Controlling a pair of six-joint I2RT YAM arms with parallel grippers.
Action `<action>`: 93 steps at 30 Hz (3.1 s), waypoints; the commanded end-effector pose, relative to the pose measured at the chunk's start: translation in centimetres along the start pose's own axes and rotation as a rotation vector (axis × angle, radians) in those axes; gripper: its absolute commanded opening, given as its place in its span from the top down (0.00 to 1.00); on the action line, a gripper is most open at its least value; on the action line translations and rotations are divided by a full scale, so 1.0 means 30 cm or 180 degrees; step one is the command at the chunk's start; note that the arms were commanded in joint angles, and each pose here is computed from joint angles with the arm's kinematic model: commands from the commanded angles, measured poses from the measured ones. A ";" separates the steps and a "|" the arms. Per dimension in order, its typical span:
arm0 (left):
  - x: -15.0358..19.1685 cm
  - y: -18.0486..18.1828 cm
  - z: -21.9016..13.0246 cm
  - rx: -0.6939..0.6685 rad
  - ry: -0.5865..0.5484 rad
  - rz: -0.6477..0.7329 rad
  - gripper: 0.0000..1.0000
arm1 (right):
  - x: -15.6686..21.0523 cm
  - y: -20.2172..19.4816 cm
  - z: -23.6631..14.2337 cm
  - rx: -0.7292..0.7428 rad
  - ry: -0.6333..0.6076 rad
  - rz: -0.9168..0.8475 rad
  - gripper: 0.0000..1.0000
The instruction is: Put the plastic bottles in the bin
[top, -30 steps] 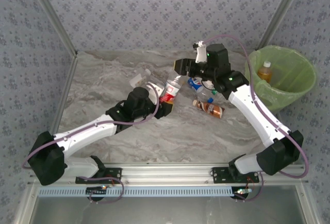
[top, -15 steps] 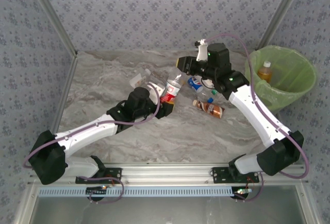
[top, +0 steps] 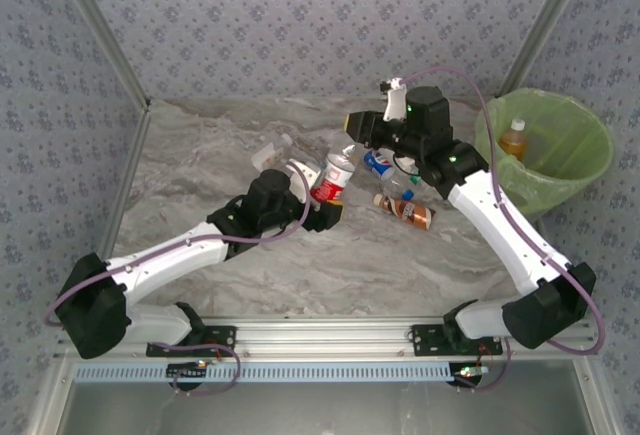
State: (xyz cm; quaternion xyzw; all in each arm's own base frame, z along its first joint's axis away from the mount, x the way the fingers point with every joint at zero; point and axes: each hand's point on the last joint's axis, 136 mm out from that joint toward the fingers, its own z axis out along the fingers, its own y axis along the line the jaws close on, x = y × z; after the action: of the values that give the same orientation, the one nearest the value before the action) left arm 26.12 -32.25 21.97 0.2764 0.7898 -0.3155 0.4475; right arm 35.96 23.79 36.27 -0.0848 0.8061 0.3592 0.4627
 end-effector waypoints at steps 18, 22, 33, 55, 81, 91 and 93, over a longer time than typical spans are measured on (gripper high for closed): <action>-0.096 0.089 -0.133 -0.0445 -0.0603 -0.0134 0.01 | -0.054 -0.113 -0.141 0.0657 -0.0202 -0.0342 1.00; -0.093 0.158 -0.150 -0.0699 -0.0663 -0.0388 0.01 | -0.092 -0.135 -0.215 0.0800 -0.0349 -0.0439 1.00; -0.036 0.358 -0.201 -0.1374 -0.0765 -0.1094 0.01 | -0.217 -0.189 -0.463 0.1226 -0.0927 -0.0712 1.00; 0.015 0.357 -0.152 -0.1347 -0.0526 -0.0802 0.01 | -0.561 -0.296 -0.999 0.2804 -0.2450 -0.1232 1.00; 0.017 0.350 -0.151 -0.1324 -0.0465 -0.0777 0.01 | -0.489 -0.866 -1.105 0.4713 -0.1584 -0.1057 1.00; 0.025 0.359 -0.161 -0.1366 -0.0474 -0.0784 0.01 | -0.348 -1.064 -1.060 0.4917 -0.1018 -0.0815 0.98; 0.023 0.359 -0.161 -0.1366 -0.0484 -0.0784 0.01 | -0.323 -1.094 -1.042 0.4940 -0.0875 -0.0794 0.94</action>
State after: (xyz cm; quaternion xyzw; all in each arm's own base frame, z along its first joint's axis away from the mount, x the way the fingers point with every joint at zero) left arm 30.68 -21.80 19.74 0.0588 0.8368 -0.2134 0.5008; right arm 35.52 -21.87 38.65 0.2093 0.7396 -0.3392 0.5424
